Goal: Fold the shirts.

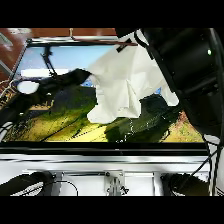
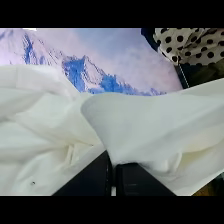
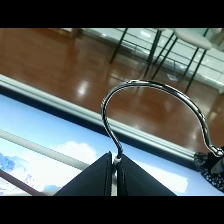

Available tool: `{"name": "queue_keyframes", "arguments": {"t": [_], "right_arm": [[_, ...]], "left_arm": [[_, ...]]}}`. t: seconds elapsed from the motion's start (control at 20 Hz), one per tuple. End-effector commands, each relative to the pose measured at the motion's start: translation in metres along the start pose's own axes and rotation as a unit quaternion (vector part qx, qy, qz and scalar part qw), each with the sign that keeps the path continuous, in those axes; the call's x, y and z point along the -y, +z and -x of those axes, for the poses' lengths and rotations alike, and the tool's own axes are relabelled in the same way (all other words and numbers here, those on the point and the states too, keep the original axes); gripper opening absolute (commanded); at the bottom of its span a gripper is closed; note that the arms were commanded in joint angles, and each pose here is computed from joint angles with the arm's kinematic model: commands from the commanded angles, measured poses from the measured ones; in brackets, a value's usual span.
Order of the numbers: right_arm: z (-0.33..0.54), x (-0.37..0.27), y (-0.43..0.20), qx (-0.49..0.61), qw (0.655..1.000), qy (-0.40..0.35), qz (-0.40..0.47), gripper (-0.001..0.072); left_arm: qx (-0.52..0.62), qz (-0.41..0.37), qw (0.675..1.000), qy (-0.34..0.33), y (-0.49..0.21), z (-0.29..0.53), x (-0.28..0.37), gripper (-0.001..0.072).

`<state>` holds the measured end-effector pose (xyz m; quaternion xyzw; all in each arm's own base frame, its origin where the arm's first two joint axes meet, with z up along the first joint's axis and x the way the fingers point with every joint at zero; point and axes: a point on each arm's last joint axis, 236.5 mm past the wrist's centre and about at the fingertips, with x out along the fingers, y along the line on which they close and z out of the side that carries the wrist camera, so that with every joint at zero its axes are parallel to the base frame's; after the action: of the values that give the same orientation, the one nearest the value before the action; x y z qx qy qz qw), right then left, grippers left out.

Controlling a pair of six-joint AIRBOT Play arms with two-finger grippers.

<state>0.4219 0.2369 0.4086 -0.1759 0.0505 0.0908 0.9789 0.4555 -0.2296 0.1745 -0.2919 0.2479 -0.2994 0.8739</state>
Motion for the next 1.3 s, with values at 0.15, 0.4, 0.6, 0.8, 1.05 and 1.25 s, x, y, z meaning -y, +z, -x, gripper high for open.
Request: {"name": "queue_keyframes", "arguments": {"t": [0.15,0.4,0.6,0.8,1.05,1.25], "right_arm": [[-0.002,0.003,-0.005,-0.01,1.0,0.001,-0.006,0.0079],[-0.002,0.003,-0.005,-0.01,1.0,0.002,-0.006,0.0079],[-0.004,0.001,-0.007,-0.011,1.0,0.002,0.0,0.0079],[-0.009,-0.002,-0.009,-0.013,1.0,-0.001,0.015,0.0079],[-0.01,-0.002,-0.009,-0.012,1.0,-0.002,0.025,0.0079],[-0.011,-0.007,-0.012,-0.017,1.0,0.007,0.021,0.0079]], "left_arm": [[0.053,-0.033,0.998,-0.012,0.061,0.035,0.014,0.0061],[0.089,-0.042,0.995,-0.007,0.094,0.05,0.015,0.0061],[0.064,-0.053,0.996,-0.035,0.09,0.055,0.03,0.0061],[0.024,-0.065,0.995,-0.07,0.075,0.059,0.052,0.0061],[0.011,-0.071,0.994,-0.078,0.074,0.072,0.053,0.0061],[0.053,-0.067,0.995,-0.06,0.107,0.087,0.042,0.0061]]}}
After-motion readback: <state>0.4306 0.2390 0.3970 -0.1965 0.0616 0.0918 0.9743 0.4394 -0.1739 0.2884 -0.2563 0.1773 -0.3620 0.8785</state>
